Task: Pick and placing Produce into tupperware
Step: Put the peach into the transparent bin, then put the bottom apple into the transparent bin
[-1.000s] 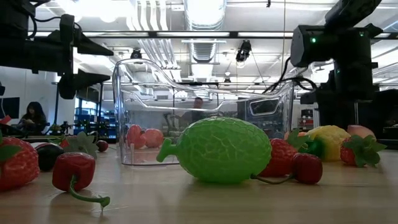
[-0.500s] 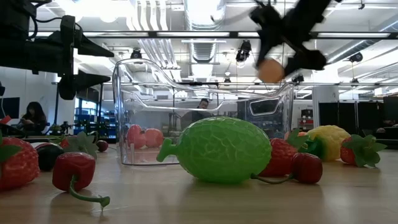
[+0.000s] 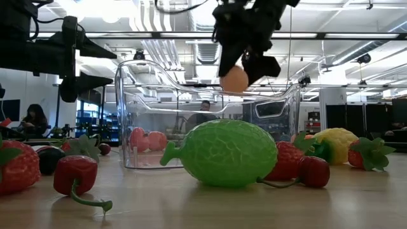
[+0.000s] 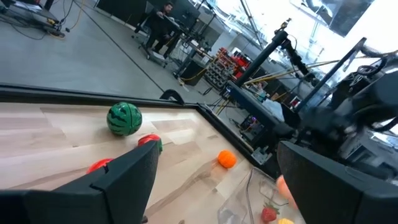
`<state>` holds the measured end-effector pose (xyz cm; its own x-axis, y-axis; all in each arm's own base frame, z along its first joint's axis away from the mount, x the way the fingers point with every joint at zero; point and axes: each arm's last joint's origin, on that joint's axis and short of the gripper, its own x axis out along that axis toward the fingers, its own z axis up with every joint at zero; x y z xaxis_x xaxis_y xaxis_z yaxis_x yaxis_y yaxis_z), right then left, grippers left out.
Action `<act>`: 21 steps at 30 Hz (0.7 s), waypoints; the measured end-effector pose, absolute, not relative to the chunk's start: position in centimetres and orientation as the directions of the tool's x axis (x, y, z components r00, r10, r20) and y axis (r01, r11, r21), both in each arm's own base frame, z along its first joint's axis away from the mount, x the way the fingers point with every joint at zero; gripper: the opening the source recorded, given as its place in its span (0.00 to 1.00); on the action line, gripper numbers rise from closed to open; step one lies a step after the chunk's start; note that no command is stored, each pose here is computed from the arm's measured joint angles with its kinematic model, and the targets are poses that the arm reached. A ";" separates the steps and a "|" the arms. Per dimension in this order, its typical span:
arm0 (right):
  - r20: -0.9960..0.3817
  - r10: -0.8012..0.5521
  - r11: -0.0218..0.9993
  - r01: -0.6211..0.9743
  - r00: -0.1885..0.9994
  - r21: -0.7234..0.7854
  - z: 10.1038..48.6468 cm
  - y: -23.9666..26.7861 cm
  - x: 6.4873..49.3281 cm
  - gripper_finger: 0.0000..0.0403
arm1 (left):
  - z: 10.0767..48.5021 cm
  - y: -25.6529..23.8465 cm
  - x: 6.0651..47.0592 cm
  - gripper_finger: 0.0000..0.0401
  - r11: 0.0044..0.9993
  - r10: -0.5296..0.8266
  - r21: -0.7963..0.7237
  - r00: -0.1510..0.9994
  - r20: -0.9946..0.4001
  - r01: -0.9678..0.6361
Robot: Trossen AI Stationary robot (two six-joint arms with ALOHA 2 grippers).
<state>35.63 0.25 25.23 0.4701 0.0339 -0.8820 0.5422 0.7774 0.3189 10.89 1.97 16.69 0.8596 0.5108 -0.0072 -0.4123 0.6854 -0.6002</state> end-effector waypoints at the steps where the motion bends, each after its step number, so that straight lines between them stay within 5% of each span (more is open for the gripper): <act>1: -0.892 0.030 0.777 0.551 0.450 0.304 25.0 0.2 35.9 0.71 | 16.8 2.0 10.9 0.78 0.686 0.511 -0.606 0.860 0.006 -0.403; 6: -0.905 -0.003 0.782 0.565 0.425 0.262 24.8 0.7 36.6 0.77 | 17.7 2.0 10.8 0.78 0.689 0.511 -0.636 0.855 0.086 -0.347; 13: -0.862 -0.255 0.778 0.623 0.438 0.087 26.3 1.0 36.5 0.89 | 17.9 2.0 10.8 0.78 0.690 0.510 -0.644 0.853 0.111 -0.329; 21: -0.763 -0.463 0.708 0.706 0.450 -0.014 29.6 0.5 34.3 0.91 | 18.6 2.0 10.9 0.78 0.651 0.517 -0.714 0.839 0.170 -0.257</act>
<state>34.29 0.46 29.61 0.4499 -0.4634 -0.7634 0.7060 0.7081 -0.0137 10.88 1.99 18.56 0.8388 0.5174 0.1697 -0.2573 0.6513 -0.7139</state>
